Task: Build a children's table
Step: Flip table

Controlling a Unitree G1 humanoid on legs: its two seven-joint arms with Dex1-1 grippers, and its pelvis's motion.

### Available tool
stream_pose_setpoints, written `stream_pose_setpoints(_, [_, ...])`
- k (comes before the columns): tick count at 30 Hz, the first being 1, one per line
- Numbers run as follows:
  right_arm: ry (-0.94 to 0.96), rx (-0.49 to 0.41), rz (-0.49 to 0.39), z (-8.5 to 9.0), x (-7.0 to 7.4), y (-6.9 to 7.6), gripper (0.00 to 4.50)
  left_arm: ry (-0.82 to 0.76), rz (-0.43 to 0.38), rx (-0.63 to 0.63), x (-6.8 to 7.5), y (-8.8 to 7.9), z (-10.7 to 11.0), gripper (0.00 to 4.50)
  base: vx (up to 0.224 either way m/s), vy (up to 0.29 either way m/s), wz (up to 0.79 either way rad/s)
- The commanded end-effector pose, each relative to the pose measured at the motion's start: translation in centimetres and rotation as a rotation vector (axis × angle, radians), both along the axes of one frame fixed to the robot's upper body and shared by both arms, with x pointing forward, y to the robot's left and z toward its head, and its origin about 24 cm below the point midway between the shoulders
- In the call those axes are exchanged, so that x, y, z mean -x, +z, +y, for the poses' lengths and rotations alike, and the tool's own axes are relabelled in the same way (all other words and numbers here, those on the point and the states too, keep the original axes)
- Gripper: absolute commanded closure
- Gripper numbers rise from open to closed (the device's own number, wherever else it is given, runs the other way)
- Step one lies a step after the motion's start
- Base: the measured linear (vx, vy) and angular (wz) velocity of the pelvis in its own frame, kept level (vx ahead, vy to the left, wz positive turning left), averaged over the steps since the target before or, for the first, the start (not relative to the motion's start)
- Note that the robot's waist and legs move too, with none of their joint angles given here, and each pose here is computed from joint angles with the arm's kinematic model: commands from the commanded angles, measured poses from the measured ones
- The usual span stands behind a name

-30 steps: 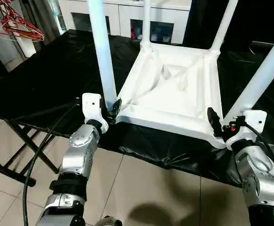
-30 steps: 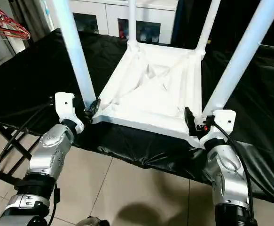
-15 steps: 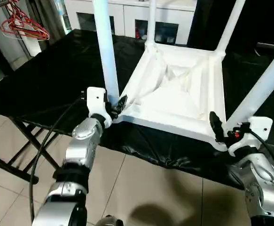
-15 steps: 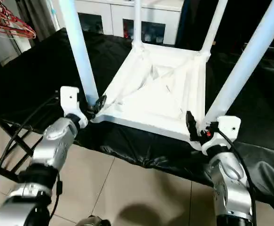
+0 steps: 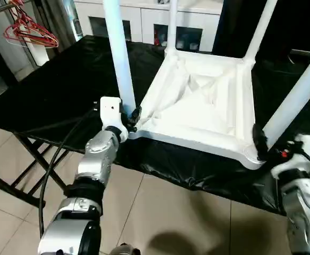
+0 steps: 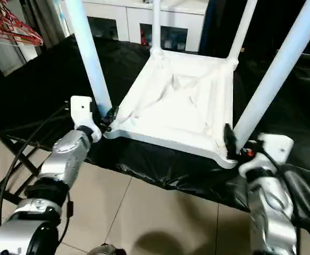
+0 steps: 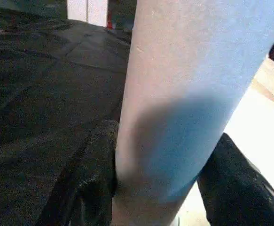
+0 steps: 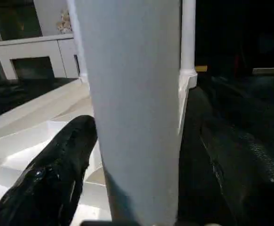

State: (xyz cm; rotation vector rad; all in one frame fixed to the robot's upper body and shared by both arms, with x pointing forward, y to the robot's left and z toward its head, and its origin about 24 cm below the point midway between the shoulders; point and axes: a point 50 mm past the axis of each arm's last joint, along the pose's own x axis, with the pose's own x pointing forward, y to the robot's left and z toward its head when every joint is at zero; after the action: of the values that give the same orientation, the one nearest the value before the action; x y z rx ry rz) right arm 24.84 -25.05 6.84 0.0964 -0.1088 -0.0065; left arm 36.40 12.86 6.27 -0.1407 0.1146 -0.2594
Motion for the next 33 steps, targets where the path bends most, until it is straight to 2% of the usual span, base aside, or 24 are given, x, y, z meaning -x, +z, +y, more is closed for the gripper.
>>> stream_pose_setpoints(1, [-0.026,0.002,-0.043,-0.7,0.4,0.8,0.59,0.051,0.035,0.04,-0.3,-0.2,0.2,2.31,0.0,0.0,0.0])
stream_pose_setpoints(4, [-0.013,0.001,-0.049,-0.8,1.0,0.9,0.59,0.065,0.04,0.049,-0.3,-0.2,0.2,2.31,0.0,0.0,0.0])
stream_pose_setpoints(5, [0.105,0.035,-0.024,-0.2,2.0,0.8,0.59,0.083,0.051,0.062,-0.4,-0.2,0.2,2.31,0.0,0.0,0.0])
stream_pose_setpoints(7, [0.15,0.05,-0.012,0.1,2.3,0.7,0.59,0.086,0.053,0.066,-0.4,-0.2,0.2,2.31,0.0,0.0,0.0])
stream_pose_setpoints(8, [0.192,0.082,0.003,0.3,3.0,0.6,0.59,0.084,0.053,0.068,-0.5,-0.1,0.1,2.31,0.0,0.0,0.0])
stream_pose_setpoints(15, [0.189,0.075,0.011,-0.5,4.3,1.2,0.59,0.075,0.071,0.121,-0.5,-0.1,-0.5,2.32,0.0,0.0,0.0])
stream_pose_setpoints(17, [0.241,0.07,0.019,0.1,4.6,1.4,0.59,0.068,0.08,0.153,-0.5,0.0,-0.7,2.32,0.0,0.0,0.0])
stream_pose_setpoints(19, [0.336,0.024,0.04,1.2,5.0,1.5,0.59,0.066,0.096,0.19,-0.5,0.1,-0.9,2.32,0.0,0.0,0.0])
stream_pose_setpoints(21, [0.505,0.002,0.096,3.2,5.4,1.3,0.59,0.051,0.118,0.249,-0.5,0.2,-1.2,2.32,0.0,0.0,0.0])
stream_pose_setpoints(22, [0.54,0.002,0.112,3.7,5.5,1.2,0.59,0.051,0.127,0.265,-0.4,0.2,-1.3,2.32,0.0,0.0,0.0])
stream_pose_setpoints(26, [0.628,-0.007,0.2,5.6,4.6,0.2,0.59,0.044,0.176,0.362,0.0,0.2,-1.7,2.31,0.0,0.0,0.0])
stream_pose_setpoints(27, [0.601,-0.022,0.239,5.8,3.9,-0.2,0.59,0.035,0.19,0.388,0.2,0.2,-1.9,2.31,0.0,0.0,0.0])
stream_pose_setpoints(29, [0.564,-0.003,0.256,5.8,3.1,-0.6,0.59,0.032,0.196,0.414,0.4,0.2,-2.2,2.31,0.0,0.0,0.0])
stream_pose_setpoints(30, [0.535,-0.014,0.285,6.0,2.3,-1.0,0.59,0.025,0.199,0.432,0.6,0.3,-2.4,2.31,0.0,0.0,0.0])
stream_pose_setpoints(32, [0.526,-0.042,0.32,6.3,1.6,-1.4,0.59,0.021,0.205,0.444,0.7,0.3,-2.6,2.31,0.0,0.0,0.0])
stream_pose_setpoints(33, [0.535,-0.057,0.328,6.6,1.3,-1.5,0.29,0.024,0.21,0.456,0.8,0.3,-2.7,2.31,0.0,0.0,0.0])
